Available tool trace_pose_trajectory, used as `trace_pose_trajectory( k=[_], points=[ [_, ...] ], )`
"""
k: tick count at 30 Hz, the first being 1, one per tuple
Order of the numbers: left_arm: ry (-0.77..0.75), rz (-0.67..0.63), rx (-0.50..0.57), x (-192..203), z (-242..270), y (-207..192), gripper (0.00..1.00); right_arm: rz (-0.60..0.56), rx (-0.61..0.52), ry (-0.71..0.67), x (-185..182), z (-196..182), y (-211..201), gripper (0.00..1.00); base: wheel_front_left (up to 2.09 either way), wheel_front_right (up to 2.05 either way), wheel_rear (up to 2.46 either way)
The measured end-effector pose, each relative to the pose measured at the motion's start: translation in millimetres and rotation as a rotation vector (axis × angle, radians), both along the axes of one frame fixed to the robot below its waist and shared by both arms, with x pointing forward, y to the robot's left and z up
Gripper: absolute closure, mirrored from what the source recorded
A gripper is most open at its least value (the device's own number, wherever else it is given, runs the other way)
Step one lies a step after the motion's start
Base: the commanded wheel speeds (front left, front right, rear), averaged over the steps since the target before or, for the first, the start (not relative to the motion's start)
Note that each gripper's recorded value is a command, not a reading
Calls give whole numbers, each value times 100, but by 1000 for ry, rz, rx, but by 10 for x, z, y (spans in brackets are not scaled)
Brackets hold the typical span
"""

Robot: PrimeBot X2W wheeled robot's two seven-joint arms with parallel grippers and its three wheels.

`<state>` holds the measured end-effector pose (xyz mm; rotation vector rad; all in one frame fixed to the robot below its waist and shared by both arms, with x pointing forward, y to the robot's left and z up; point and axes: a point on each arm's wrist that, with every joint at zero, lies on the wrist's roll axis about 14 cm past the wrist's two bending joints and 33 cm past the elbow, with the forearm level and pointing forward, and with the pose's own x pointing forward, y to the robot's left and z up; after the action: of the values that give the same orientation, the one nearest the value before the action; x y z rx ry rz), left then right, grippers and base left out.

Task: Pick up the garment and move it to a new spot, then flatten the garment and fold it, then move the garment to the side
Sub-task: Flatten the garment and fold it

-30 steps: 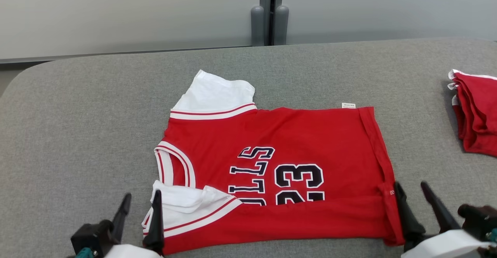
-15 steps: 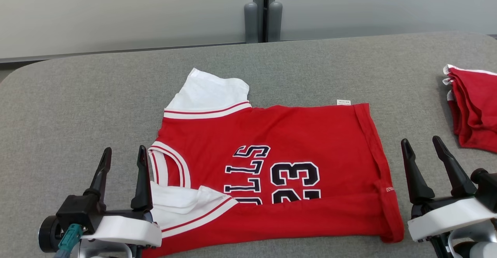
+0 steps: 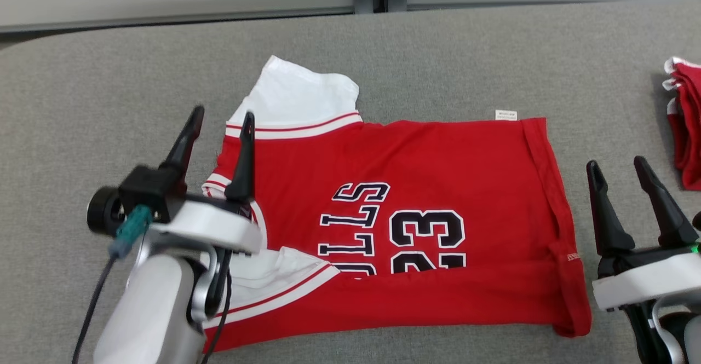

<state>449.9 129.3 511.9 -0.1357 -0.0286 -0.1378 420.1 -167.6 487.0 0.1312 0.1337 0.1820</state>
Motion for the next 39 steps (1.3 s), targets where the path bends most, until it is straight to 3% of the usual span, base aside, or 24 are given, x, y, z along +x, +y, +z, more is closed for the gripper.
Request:
trace_pose_trajectory(
  k=[8, 12, 19, 22, 23, 24, 33, 39],
  points=[
    [73, -133, -3, 921, -250, -395, 0, -21, -4, 24, 313, -214, -98, 0, 0, 0, 0],
    [207, -170, 4, 1275, -675, -531, 0, -30, -8, 50, 413, -389, -152, 0, 0, 0, 0],
    [521, -127, 38, 1555, -1611, -449, 0, -65, -12, 102, 442, -663, -299, 0, 0, 0, 0],
    [567, -128, 35, 1620, -1698, -473, 0, -81, -10, 120, 433, -726, -360, 0, 0, 0, 0],
    [571, -130, 33, 1630, -1703, -486, 14, -84, -2, 122, 441, -732, -366, 0, 0, 0, 0],
    [572, -136, 34, 1631, -1703, -496, 97, -84, 3, 120, 461, -727, -368, 0, 0, 0, 0],
    [462, -149, 24, 1656, -1582, -487, 100, 27, -37, 109, 941, -737, -229, 0, 0, 0, 0],
    [378, -131, 27, 1668, -1454, -336, 100, 131, -67, 269, 1039, -1107, -47, 0, 0, 0, 0]
  ],
)
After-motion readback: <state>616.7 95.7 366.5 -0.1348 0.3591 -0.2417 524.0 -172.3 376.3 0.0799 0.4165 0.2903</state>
